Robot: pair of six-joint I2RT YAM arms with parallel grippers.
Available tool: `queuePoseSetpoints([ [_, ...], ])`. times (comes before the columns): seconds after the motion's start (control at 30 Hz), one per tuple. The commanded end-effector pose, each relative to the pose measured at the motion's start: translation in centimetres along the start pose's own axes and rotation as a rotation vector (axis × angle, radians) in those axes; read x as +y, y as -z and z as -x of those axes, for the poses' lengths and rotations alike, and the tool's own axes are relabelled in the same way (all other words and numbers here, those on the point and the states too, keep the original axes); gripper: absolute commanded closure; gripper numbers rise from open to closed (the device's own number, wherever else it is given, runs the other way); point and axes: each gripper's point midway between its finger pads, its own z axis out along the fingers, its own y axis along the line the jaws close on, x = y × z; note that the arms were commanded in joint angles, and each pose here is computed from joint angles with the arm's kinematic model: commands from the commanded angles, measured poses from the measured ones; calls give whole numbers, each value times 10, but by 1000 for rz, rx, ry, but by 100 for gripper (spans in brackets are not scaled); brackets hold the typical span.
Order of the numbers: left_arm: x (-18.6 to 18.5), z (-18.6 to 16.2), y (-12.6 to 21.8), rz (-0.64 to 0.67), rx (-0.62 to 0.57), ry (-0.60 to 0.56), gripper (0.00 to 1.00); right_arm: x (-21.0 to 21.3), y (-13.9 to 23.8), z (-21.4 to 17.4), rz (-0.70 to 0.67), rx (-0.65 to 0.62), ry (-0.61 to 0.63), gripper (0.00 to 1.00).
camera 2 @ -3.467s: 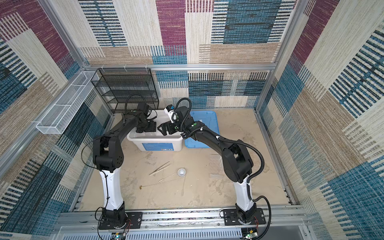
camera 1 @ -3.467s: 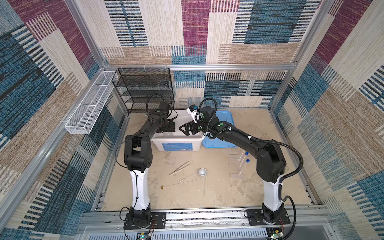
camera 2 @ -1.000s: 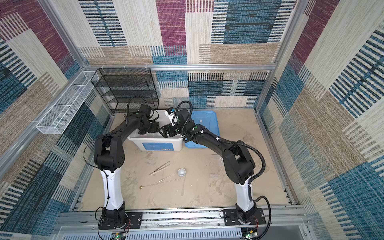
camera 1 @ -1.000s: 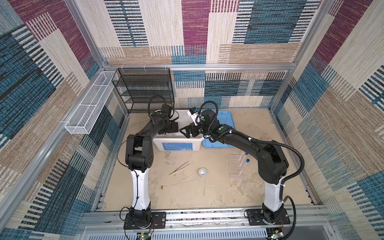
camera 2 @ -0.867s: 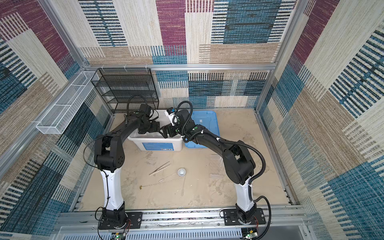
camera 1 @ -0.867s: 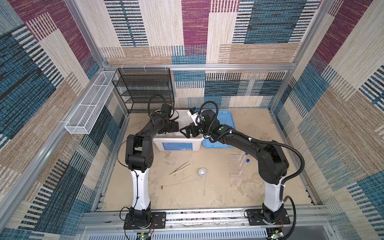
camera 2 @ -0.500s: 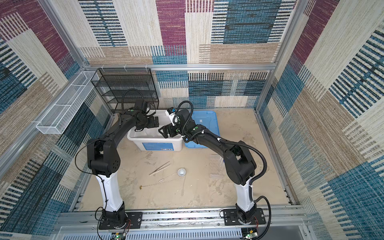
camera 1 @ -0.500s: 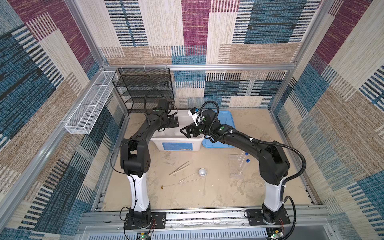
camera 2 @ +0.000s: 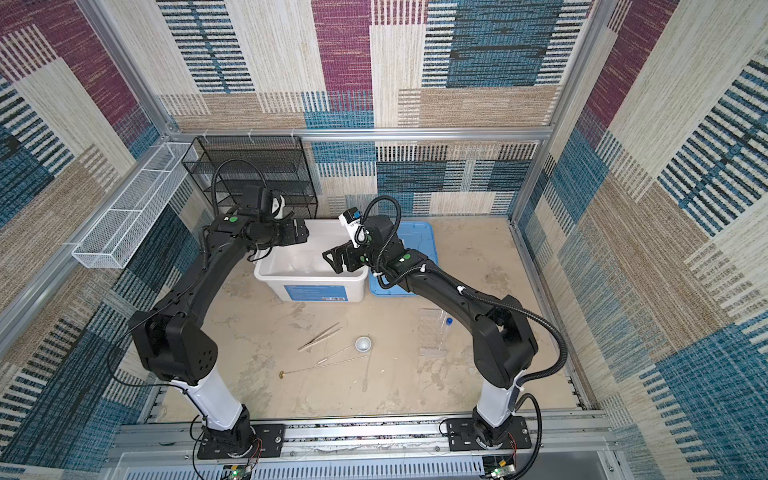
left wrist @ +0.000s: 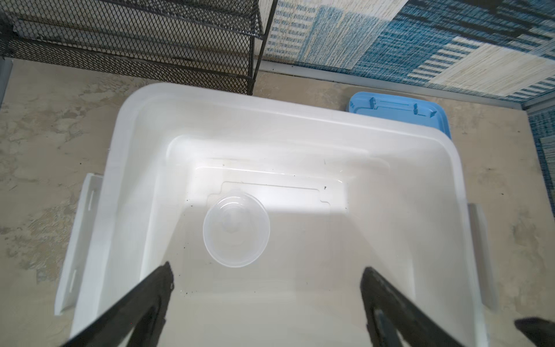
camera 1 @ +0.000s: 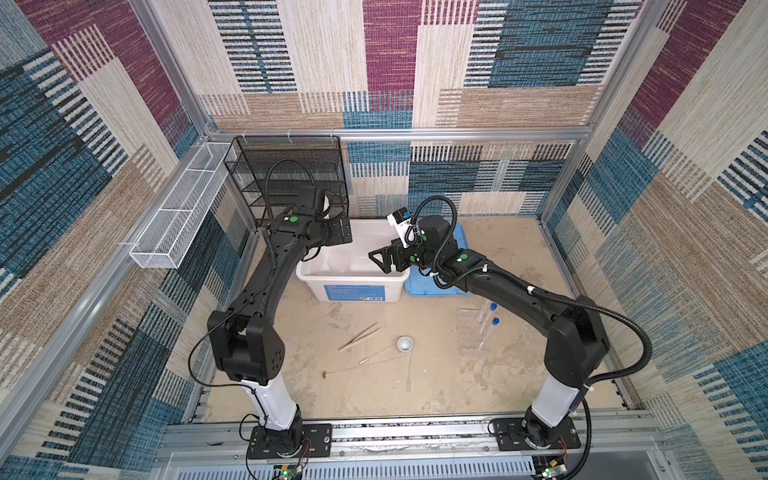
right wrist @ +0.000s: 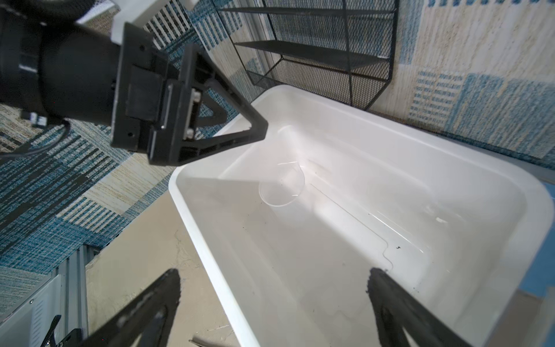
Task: Organize the chemistry lab equipment
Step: 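Move the left gripper back to the table toward the small white cup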
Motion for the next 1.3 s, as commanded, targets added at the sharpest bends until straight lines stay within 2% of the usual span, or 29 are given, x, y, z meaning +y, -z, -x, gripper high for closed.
queuePoseSetpoints([
  [0.0, -15, -16, 16, -83, 29, -27, 1, 4, 20, 15, -16, -58, 27, 1],
  [0.13, -27, -50, 14, -170, 118, -22, 2, 8, 44, 14, -30, -68, 40, 1],
  [0.27, -28, -83, 7, -169, 188, -36, 3, 10, 67, 8, -50, -73, 38, 1],
  [0.43, -24, -102, 2, -130, 222, -59, 4, 11, 88, -8, -64, -69, 39, 1],
  [0.7, -41, -125, 5, -172, 268, -67, 4, 8, 91, -21, -70, -50, 23, 0],
  [1.07, -52, -112, 11, -186, 231, -68, 3, 10, 88, -19, -57, -51, 23, 0],
  [1.17, -56, -96, 26, -177, 163, -99, 2, 12, 94, -17, -57, -65, 25, 1],
  [1.27, -72, -79, 56, -224, 78, -156, 2, 14, 104, -16, -58, -83, 25, 0],
])
